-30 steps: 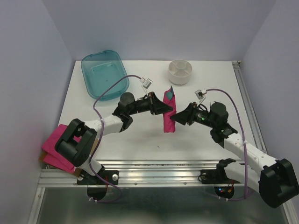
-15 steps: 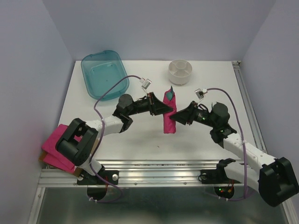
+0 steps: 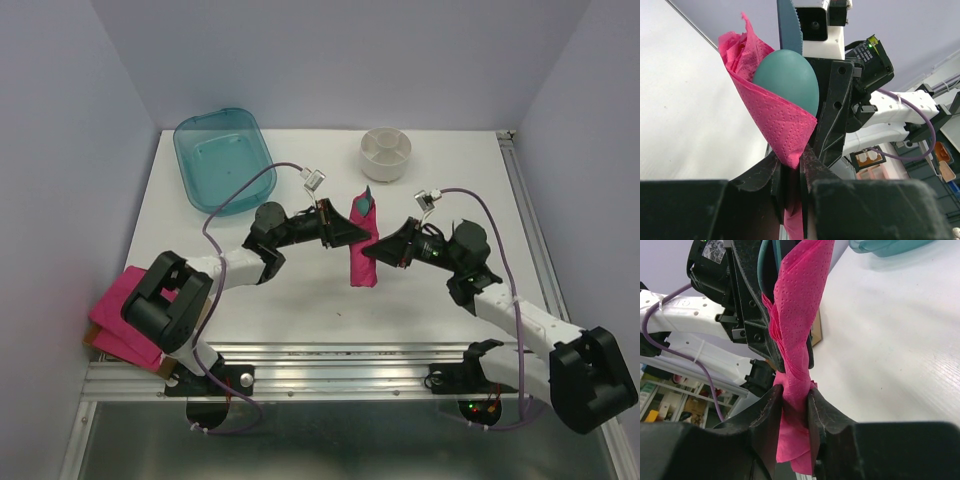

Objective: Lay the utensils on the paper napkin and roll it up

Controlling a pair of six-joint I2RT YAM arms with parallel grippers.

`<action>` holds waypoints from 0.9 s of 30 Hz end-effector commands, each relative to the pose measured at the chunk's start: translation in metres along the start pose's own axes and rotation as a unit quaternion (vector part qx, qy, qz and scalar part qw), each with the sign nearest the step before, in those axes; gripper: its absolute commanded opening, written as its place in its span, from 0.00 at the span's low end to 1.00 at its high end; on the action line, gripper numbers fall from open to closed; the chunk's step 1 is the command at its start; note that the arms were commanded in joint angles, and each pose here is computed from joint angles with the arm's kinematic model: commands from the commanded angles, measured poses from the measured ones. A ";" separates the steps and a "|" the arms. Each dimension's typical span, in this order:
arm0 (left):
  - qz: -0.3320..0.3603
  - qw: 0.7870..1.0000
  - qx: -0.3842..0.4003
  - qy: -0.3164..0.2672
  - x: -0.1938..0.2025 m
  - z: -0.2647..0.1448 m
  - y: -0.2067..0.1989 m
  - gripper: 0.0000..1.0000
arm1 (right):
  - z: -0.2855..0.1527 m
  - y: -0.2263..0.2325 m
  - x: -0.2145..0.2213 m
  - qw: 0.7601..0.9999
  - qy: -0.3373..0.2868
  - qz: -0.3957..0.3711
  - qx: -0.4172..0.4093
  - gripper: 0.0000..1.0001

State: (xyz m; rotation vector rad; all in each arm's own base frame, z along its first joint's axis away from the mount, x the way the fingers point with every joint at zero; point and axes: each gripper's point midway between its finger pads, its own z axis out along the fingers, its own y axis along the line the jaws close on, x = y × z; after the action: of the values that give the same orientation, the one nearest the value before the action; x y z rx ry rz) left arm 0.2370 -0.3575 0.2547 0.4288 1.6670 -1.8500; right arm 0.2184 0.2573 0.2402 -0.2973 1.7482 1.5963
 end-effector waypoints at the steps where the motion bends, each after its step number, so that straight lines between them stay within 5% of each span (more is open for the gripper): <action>1: 0.035 0.999 0.021 -0.009 -0.008 0.003 -0.011 0.12 | 0.000 0.016 0.000 0.999 -0.001 -0.020 -0.041 0.29; 6: 0.040 0.999 0.001 -0.008 -0.006 0.003 -0.004 0.14 | 0.000 0.016 0.000 0.999 -0.001 -0.018 -0.042 0.09; 10: 0.051 0.999 -0.010 -0.012 -0.009 0.002 -0.005 0.26 | -0.001 0.013 0.003 0.999 0.000 -0.021 -0.039 0.01; 11: 0.055 0.998 -0.013 -0.013 -0.010 0.002 -0.005 0.37 | -0.001 0.013 0.003 0.999 0.000 -0.022 -0.040 0.01; 16: 0.072 0.997 -0.027 -0.020 -0.016 0.000 -0.008 0.63 | -0.001 0.014 0.000 0.999 -0.004 -0.030 -0.037 0.01; 22: 0.082 0.996 -0.026 -0.025 -0.015 -0.006 -0.014 0.78 | 0.003 0.020 -0.015 0.998 -0.020 -0.045 -0.031 0.01; 27: 0.085 0.996 -0.010 -0.033 -0.008 -0.014 -0.025 0.80 | 0.008 0.026 -0.035 0.997 -0.047 -0.054 -0.026 0.01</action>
State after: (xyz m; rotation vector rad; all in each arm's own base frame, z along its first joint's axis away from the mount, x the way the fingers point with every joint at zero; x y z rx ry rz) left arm 0.2418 -0.3479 0.2563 0.4275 1.6704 -1.6921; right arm 0.2197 0.2570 0.2373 -0.2895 1.7454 1.5921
